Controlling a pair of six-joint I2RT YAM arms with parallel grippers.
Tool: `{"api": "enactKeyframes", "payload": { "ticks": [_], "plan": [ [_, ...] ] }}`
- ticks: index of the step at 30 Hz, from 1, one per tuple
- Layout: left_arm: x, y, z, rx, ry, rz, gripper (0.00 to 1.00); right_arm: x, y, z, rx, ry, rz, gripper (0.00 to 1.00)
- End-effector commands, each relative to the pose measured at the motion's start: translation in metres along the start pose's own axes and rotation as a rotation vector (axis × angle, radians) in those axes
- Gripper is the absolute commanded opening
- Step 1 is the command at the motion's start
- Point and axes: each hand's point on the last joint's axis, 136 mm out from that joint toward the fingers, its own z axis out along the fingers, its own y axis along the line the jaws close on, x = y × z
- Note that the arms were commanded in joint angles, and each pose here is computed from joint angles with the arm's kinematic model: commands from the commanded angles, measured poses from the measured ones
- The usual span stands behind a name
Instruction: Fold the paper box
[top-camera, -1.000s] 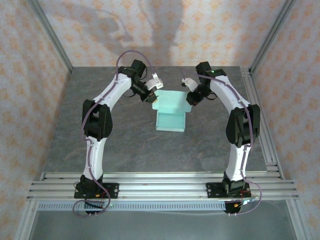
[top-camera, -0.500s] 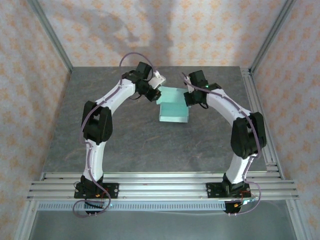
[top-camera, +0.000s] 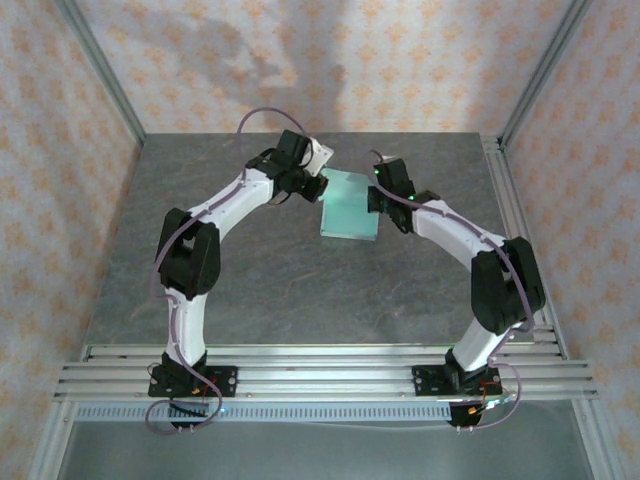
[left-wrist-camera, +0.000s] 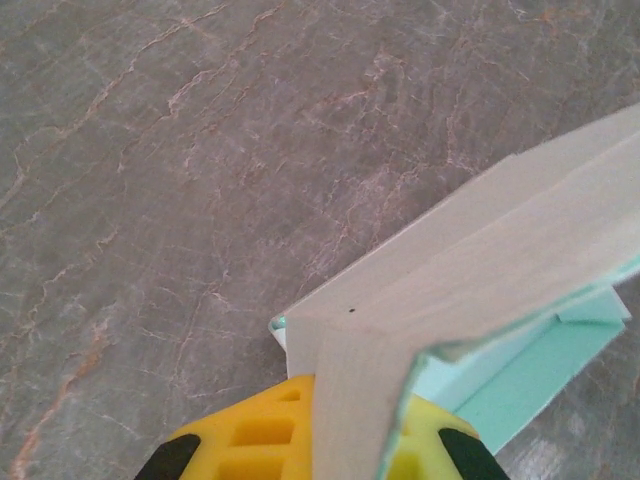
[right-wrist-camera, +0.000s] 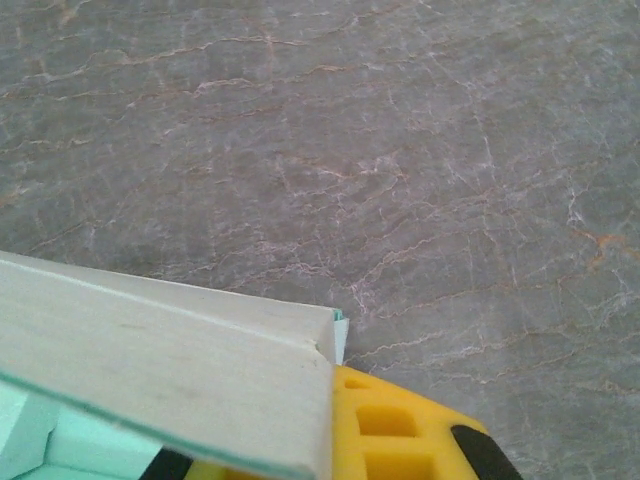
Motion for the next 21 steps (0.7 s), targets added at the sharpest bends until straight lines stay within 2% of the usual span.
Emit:
{"api": "enactKeyframes", "payload": {
  "ticks": [1,5,15,21],
  "plan": [
    [-0.01,0.005,-0.005,-0.056,-0.071,-0.097,0.0,-0.045,-0.006,-0.02,0.055,-0.226,0.176,0.0],
    [-0.013,0.006,0.001,-0.081,-0.108,-0.143,0.0,-0.039,-0.001,-0.017,0.067,-0.254,0.229,0.0],
    [0.0,0.009,0.004,-0.133,-0.203,-0.209,0.0,-0.026,0.017,-0.024,0.096,-0.379,0.211,0.0],
    [0.009,0.004,0.005,-0.141,-0.236,-0.232,0.0,-0.013,0.021,-0.021,0.09,-0.4,0.213,0.0]
  ]
}}
